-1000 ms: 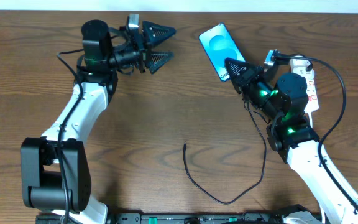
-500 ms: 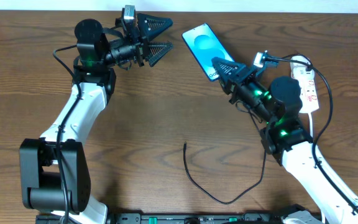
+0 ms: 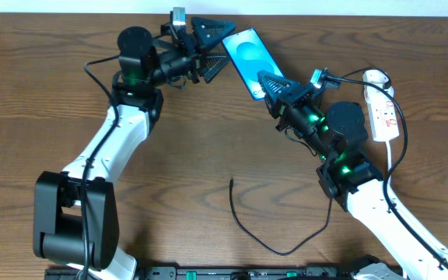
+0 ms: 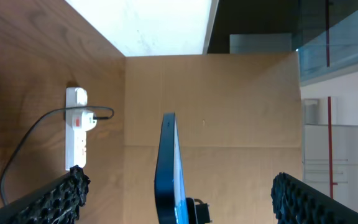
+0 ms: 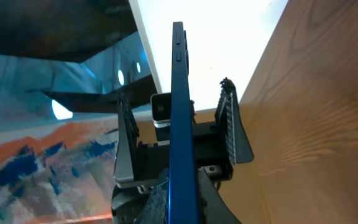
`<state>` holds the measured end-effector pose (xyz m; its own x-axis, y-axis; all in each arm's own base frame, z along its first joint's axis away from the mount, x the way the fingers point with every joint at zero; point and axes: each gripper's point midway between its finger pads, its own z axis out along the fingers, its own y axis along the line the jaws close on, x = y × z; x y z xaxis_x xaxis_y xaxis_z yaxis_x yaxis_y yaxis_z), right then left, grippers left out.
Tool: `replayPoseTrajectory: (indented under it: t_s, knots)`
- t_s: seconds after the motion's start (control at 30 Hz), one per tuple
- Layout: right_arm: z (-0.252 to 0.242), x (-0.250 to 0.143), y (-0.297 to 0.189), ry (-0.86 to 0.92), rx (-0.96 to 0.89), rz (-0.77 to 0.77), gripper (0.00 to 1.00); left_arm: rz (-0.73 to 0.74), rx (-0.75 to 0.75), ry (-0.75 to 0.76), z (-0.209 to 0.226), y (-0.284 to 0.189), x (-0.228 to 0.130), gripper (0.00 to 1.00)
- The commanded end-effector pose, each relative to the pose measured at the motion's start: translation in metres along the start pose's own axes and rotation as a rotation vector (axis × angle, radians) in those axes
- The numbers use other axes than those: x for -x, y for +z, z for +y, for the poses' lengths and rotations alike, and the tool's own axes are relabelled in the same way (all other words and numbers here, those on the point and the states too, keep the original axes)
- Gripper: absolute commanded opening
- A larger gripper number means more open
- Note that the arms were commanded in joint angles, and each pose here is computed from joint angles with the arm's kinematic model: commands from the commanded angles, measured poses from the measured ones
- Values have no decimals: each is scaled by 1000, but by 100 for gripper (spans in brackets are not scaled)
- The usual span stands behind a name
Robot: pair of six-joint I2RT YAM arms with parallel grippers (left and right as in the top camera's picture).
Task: Plug charger to phone and switch on socket
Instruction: 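Grasp the phone's top edge with the left gripper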
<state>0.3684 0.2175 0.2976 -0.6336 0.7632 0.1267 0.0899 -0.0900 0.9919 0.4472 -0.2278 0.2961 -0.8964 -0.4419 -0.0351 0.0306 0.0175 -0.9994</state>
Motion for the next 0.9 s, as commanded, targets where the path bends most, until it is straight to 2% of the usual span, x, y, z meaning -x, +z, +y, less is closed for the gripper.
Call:
replayPoseTrajectory:
  t_s: [0.0,0.47,0.87]
  knots:
    - [12,1,0,32,36,-21,1,-54,-26,46,-18,3,3,95]
    - [10,-11,1,32,31,11,1,-16,-28,44,-19,20,-18,94]
    - [10,-16,2,32,29,24,1,-13,-27,44,-19,21,-19,81]
